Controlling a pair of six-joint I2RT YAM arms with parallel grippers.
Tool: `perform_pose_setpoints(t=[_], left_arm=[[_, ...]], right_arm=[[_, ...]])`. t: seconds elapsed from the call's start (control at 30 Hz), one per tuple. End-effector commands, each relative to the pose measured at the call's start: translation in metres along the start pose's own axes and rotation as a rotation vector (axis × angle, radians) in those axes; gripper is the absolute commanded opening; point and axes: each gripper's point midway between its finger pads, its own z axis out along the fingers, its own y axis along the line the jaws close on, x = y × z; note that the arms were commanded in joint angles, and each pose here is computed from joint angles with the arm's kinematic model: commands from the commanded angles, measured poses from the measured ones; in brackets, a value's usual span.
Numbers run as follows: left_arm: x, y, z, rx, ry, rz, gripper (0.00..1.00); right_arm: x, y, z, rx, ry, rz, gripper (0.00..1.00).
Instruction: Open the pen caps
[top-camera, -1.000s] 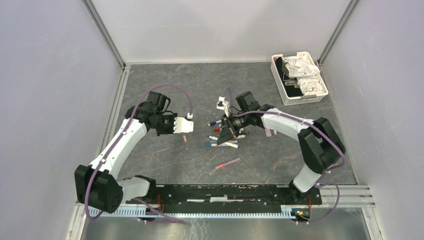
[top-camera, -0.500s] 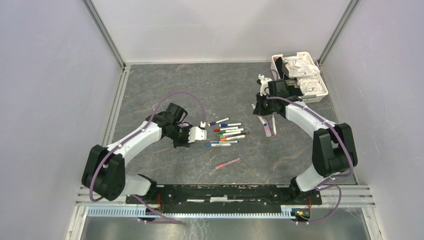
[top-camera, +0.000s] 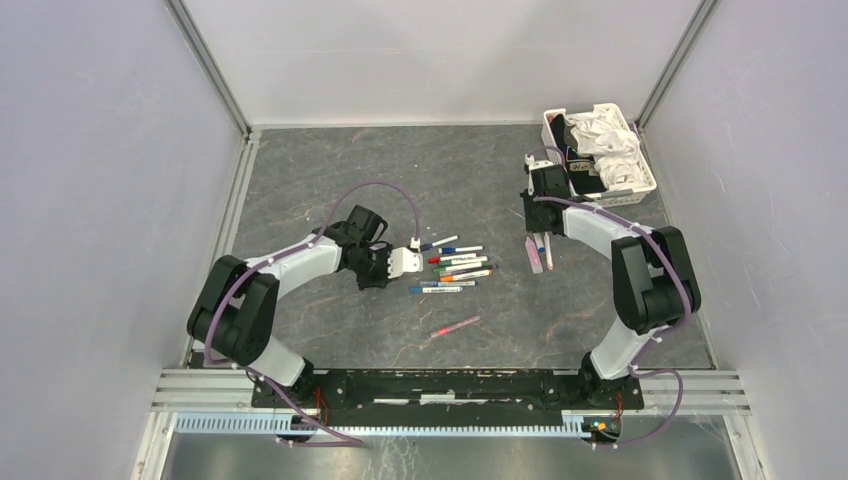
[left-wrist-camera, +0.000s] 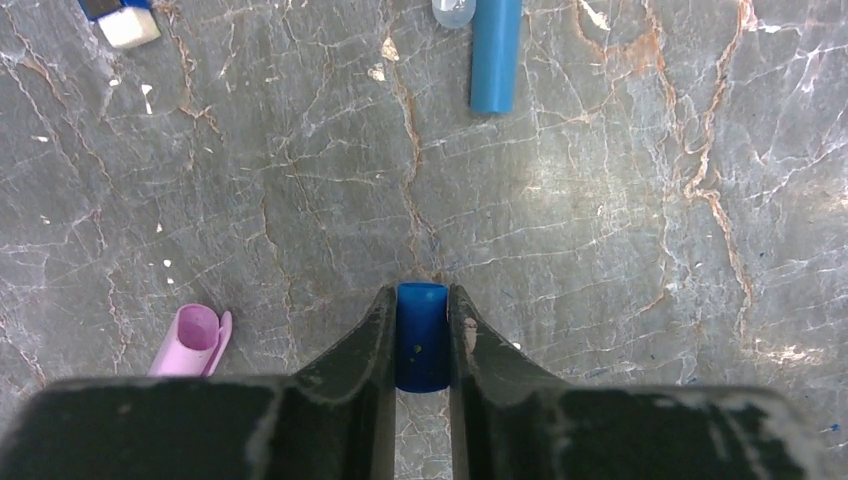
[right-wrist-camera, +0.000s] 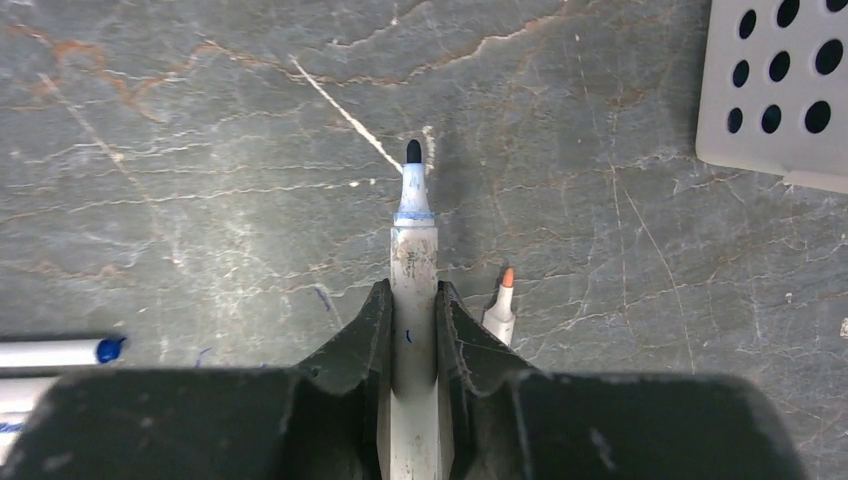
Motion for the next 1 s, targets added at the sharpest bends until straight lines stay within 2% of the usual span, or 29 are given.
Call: perform_pose_setpoints(t=[0.0, 0.23, 0.33, 0.47, 0.5, 0.53, 0.7, 0.8, 0.97], left_arm=[[-0.010, 0.006, -0.004, -0.028, -0.019, -0.043, 0.29], [-0.051, 0.014, -0.044, -0.048, -0.119, -0.057, 0.49], [-0.067, 0.017, -0.059, -0.049, -0.155, -0.076, 0.73], [-0.081, 0.021, -0.080, -0.071, -0.177, -0.093, 0.78], [-0.085, 0.024, -0.087, -0.086, -0.182, -0.096, 0.85], [-0.088, 0.025, -0.094, -0.099, -0.185, -0.101, 0.98], [-0.105, 0.046, -0.136, -0.235, -0.199, -0.180, 1.00], [-0.113, 0.058, -0.164, -0.338, -0.210, -0.230, 1.00], [-0.107, 0.055, -0.185, -0.411, -0.210, -0.236, 1.00]], right_arm=[[-0.007, -0.015, 0.008, 0.079, -0.028, -0.009, 0.20], [0.011, -0.015, 0.016, 0.079, 0.006, -0.014, 0.25], [0.017, -0.018, 0.017, 0.097, 0.019, -0.007, 0.35], [0.011, -0.018, 0.012, 0.097, 0.000, -0.001, 0.38], [0.008, -0.018, 0.009, 0.097, -0.007, -0.001, 0.38], [0.005, -0.019, 0.006, 0.099, -0.016, 0.001, 0.38], [-0.020, -0.003, -0.019, 0.016, -0.105, 0.022, 0.40], [-0.030, 0.020, -0.036, -0.036, -0.150, -0.024, 0.42], [-0.023, 0.100, -0.053, -0.249, -0.177, -0.221, 0.47]])
